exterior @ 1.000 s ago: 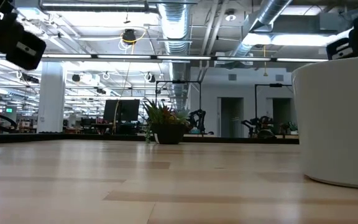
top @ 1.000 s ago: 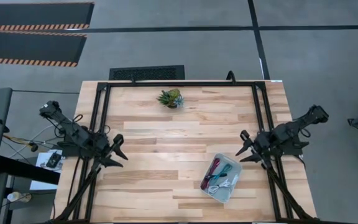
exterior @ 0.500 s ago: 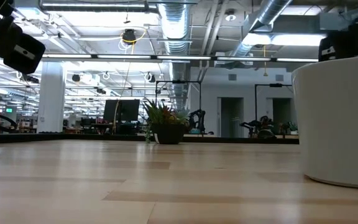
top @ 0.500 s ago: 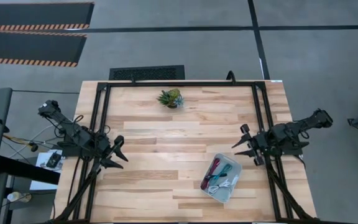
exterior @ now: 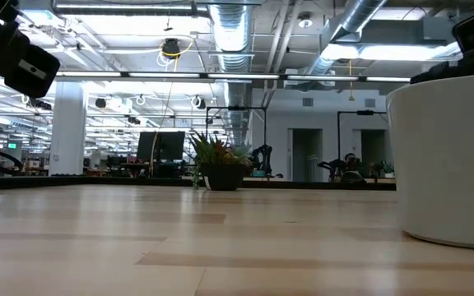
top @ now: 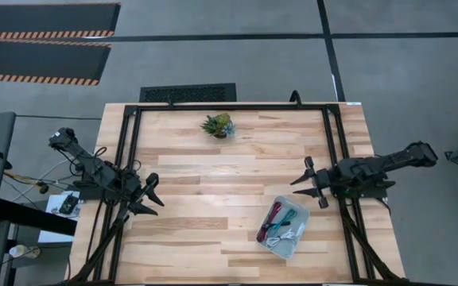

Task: Pick and place USB-C Cables
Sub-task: Return to Home Position

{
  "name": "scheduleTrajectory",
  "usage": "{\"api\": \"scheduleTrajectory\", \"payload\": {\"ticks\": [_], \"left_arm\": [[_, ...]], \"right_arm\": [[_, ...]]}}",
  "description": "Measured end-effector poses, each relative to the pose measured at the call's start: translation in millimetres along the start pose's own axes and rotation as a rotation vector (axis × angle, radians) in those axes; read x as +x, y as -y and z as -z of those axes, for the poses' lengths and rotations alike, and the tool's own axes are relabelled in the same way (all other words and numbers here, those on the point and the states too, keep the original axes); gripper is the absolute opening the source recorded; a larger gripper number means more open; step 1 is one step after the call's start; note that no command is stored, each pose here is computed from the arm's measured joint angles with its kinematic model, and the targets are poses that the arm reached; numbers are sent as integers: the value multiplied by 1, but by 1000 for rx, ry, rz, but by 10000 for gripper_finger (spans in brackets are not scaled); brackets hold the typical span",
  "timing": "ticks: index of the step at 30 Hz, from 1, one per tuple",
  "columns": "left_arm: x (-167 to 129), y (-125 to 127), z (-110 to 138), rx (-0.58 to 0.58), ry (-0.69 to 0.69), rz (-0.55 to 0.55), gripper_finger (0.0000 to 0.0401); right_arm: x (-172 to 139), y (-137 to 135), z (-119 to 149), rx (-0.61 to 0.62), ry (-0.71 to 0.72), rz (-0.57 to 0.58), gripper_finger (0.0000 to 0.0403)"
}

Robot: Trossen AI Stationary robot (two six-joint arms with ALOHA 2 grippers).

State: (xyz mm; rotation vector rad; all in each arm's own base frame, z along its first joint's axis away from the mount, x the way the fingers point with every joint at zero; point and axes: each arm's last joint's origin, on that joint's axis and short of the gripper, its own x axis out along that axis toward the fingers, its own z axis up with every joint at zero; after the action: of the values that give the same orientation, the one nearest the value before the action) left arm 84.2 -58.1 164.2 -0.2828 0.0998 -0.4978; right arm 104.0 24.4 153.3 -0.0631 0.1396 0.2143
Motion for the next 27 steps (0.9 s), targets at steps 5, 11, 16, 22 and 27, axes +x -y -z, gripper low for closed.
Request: {"api": "scheduleTrajectory", "payload": {"ticks": [5,11,16,22,27], "left_arm": [[0,0,0,-9,0,0,146],[0,0,0,-10,0,0,146],[0,0,0,-10,0,0,146],[0,0,0,-10,0,0,146],[0,0,0,-10,0,0,146]], "right_arm": [[2,0,3,26,-39,3,161],[3,0,4,26,-50,2,161],[3,0,4,27,-50,3,161],[3,0,4,28,-51,3,161],[3,0,4,28,-50,3,161]]}}
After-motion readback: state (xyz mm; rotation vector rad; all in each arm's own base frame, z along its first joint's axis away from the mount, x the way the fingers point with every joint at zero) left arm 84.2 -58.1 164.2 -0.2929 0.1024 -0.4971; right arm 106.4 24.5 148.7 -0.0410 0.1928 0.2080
